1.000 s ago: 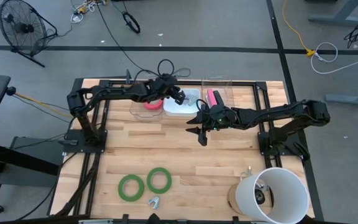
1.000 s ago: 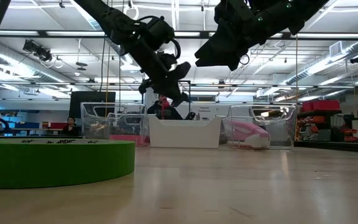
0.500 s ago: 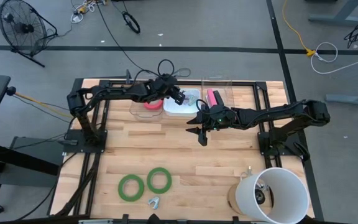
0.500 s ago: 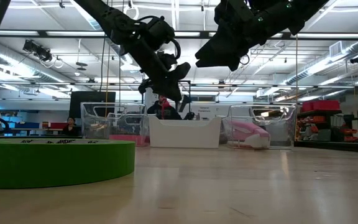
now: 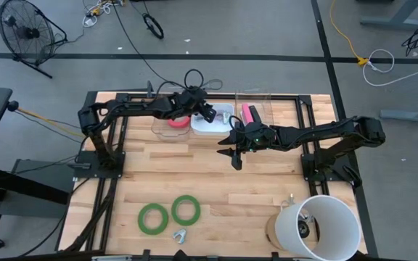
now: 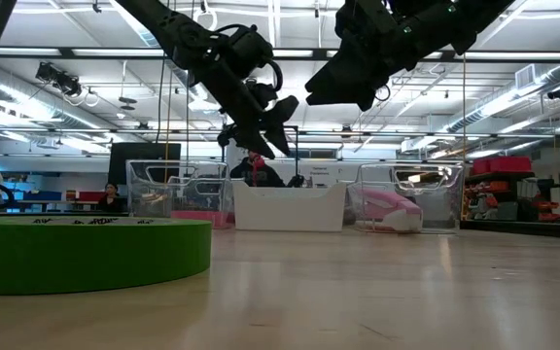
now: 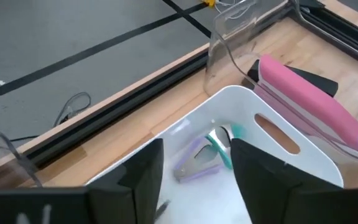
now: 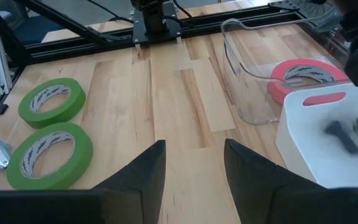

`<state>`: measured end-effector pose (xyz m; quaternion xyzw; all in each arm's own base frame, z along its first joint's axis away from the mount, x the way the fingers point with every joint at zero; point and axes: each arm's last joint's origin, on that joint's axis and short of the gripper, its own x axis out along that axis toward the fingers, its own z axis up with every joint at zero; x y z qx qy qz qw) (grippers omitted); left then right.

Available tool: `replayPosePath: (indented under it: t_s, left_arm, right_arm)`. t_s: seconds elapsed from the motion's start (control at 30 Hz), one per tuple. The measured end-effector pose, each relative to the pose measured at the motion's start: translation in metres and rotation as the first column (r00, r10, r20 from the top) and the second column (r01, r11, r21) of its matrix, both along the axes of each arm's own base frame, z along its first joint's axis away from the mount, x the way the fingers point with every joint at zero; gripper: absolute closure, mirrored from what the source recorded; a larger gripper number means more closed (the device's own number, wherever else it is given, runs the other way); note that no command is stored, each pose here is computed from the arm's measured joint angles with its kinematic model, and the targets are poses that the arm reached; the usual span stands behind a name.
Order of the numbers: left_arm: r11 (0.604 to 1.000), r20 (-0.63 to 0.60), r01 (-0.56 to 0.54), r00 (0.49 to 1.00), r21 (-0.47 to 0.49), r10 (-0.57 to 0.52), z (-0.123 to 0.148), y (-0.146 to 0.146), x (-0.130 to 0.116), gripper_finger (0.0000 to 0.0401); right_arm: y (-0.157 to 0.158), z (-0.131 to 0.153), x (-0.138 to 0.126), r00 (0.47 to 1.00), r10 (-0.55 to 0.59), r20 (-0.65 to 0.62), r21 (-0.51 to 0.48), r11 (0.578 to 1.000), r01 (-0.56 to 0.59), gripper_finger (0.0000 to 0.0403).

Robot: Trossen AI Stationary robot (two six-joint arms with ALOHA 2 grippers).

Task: Pick and place Stapler, Stapler remover, tape
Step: Put the left light green masking tape into the left transparent bin

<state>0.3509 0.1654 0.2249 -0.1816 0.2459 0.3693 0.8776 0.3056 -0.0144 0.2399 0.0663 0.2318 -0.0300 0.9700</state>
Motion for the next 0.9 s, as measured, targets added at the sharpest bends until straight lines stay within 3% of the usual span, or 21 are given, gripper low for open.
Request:
replayPosePath:
  t_s: [0.1, 0.2, 0.3, 0.37, 0.67, 0.9]
  left_arm:
    - [0.999, 0.008, 0.044, 0.999, -0.032, -0.044, -0.001, -0.001, 0.000, 0.0201]
    - [0.973, 0.027, 0.181, 0.983, -0.143, -0.179, -0.003, -0.007, 0.000, 0.0204]
    - [0.892, 0.061, 0.346, 0.937, -0.291, -0.344, -0.002, -0.021, -0.003, 0.0213]
    - [0.843, 0.045, 0.395, 0.912, -0.367, -0.407, -0.001, -0.035, -0.006, 0.0219]
    - [0.785, -0.116, 0.458, 0.830, -0.417, -0.545, 0.020, -0.121, -0.020, 0.0231]
    - [0.760, -0.296, 0.418, 0.741, -0.498, -0.602, 0.021, -0.207, -0.046, 0.0231]
  right_arm:
    - [0.000, 0.000, 0.000, 1.000, 0.000, -0.001, 0.000, 1.000, 0.000, 0.0239]
    - [0.000, -0.001, -0.001, 1.000, 0.000, -0.011, 0.001, 1.000, 0.000, 0.0239]
    - [0.000, -0.002, -0.001, 1.000, 0.000, -0.027, 0.001, 1.000, 0.000, 0.0239]
    - [0.000, -0.003, -0.002, 0.999, 0.000, -0.037, 0.002, 1.000, 0.000, 0.0239]
    - [0.000, -0.004, -0.002, 0.999, -0.008, -0.051, 0.018, 1.000, 0.009, 0.0239]
    - [0.000, -0.005, -0.003, 0.998, -0.009, -0.064, 0.021, 1.000, 0.010, 0.0239]
